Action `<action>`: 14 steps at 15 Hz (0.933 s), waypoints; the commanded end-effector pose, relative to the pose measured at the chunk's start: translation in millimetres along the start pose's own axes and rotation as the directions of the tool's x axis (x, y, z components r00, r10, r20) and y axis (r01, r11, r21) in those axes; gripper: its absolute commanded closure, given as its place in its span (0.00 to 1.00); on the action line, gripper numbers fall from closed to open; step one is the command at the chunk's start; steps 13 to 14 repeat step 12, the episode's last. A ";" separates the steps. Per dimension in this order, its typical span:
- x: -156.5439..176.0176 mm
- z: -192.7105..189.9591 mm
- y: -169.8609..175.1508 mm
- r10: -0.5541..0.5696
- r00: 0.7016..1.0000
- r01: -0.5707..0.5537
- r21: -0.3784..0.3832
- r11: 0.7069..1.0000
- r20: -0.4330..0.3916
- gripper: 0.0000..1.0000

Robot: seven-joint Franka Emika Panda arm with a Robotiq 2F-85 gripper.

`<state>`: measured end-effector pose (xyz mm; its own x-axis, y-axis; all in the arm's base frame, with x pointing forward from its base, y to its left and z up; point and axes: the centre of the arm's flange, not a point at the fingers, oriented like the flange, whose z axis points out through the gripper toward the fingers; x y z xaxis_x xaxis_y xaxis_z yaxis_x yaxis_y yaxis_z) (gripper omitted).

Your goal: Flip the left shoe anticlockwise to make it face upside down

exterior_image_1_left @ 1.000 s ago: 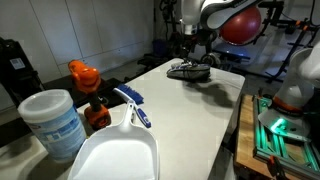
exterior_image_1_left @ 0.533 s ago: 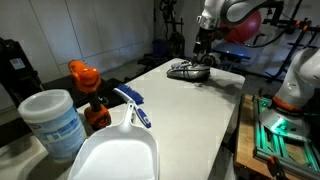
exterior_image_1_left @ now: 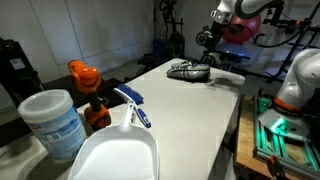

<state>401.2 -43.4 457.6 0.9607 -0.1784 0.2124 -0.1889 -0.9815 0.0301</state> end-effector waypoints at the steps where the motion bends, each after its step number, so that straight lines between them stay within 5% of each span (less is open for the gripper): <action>1: -23.8 -21.3 13.6 0.031 0.998 -0.032 -0.024 0.999 -0.053 0.00; 14: -18.4 -41.3 24.7 0.084 0.992 -0.085 0.000 0.996 -0.099 0.00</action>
